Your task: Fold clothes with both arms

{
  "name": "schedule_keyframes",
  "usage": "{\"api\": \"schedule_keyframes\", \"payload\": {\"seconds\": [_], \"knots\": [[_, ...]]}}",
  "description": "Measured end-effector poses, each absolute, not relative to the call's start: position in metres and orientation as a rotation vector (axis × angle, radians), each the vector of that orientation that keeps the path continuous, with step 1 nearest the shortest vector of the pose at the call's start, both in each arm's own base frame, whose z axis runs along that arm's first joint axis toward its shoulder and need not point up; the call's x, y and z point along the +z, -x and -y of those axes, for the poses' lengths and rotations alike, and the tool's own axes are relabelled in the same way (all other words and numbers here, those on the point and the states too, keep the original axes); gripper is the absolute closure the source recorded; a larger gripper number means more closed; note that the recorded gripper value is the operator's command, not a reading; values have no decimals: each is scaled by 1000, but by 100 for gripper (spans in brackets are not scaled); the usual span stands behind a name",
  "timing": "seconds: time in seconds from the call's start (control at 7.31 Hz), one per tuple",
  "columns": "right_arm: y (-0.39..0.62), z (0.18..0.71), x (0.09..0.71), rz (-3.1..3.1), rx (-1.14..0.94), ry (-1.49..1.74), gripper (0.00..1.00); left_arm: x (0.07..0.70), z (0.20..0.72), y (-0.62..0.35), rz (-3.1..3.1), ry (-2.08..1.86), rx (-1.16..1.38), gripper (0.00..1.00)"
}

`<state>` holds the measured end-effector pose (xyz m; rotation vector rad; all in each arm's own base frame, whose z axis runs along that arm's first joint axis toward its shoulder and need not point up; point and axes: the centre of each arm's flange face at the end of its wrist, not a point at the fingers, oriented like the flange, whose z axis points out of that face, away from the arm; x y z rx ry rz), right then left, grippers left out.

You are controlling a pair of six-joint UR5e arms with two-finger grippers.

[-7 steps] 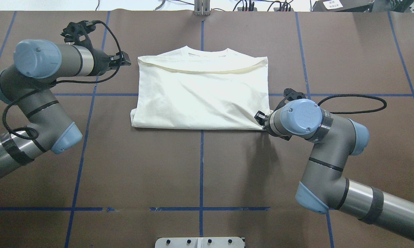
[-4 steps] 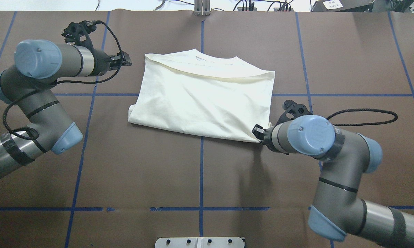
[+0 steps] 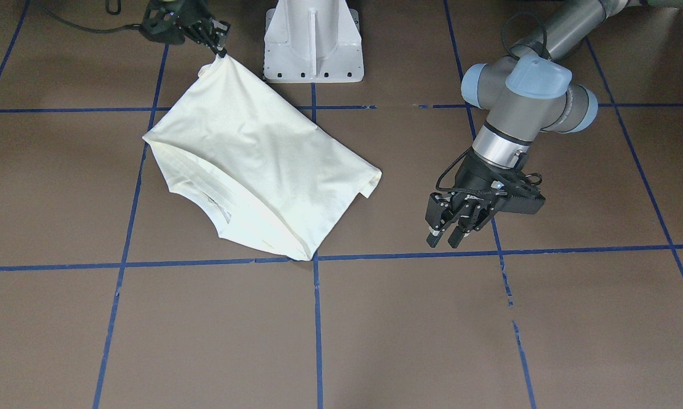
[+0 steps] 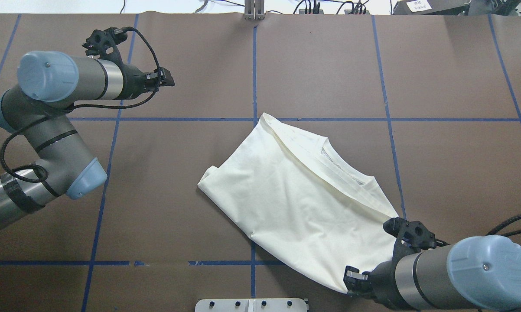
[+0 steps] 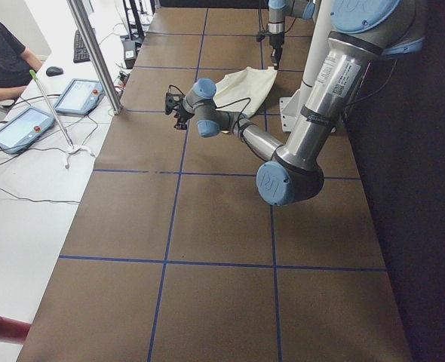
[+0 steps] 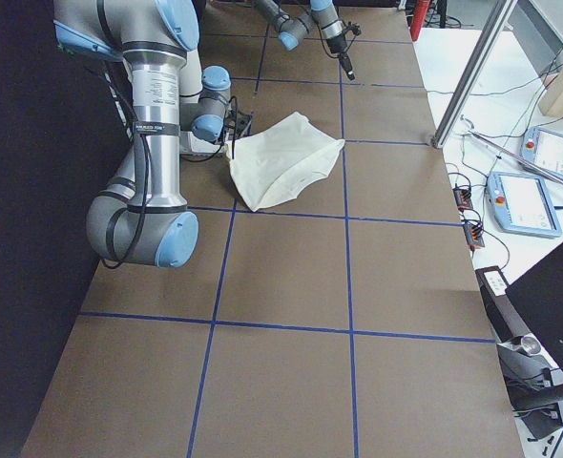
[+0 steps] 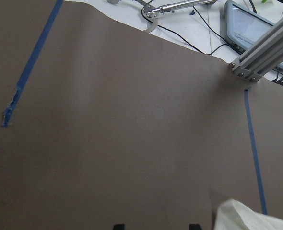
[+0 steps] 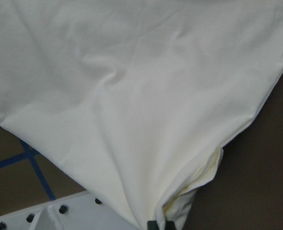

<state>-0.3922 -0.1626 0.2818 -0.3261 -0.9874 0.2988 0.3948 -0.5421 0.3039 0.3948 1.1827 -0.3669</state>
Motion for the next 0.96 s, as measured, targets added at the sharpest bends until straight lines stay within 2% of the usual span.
{"api": "schedule_keyframes", "payload": {"seconds": [0.14,0.41,0.68,0.96], "knots": [[390,162,279,993,303,334,0,297,529,-404,-1221,-323,-339,35],[370,206,269,1041,406,277,0,276,480,-444,-1294,-116,-331,35],[349,255,270,1059,518,206,0,263,426,-485,-1272,94,-357,28],[347,276,282,1039,564,179,0,263,394,-516,-1214,154,-348,28]]}}
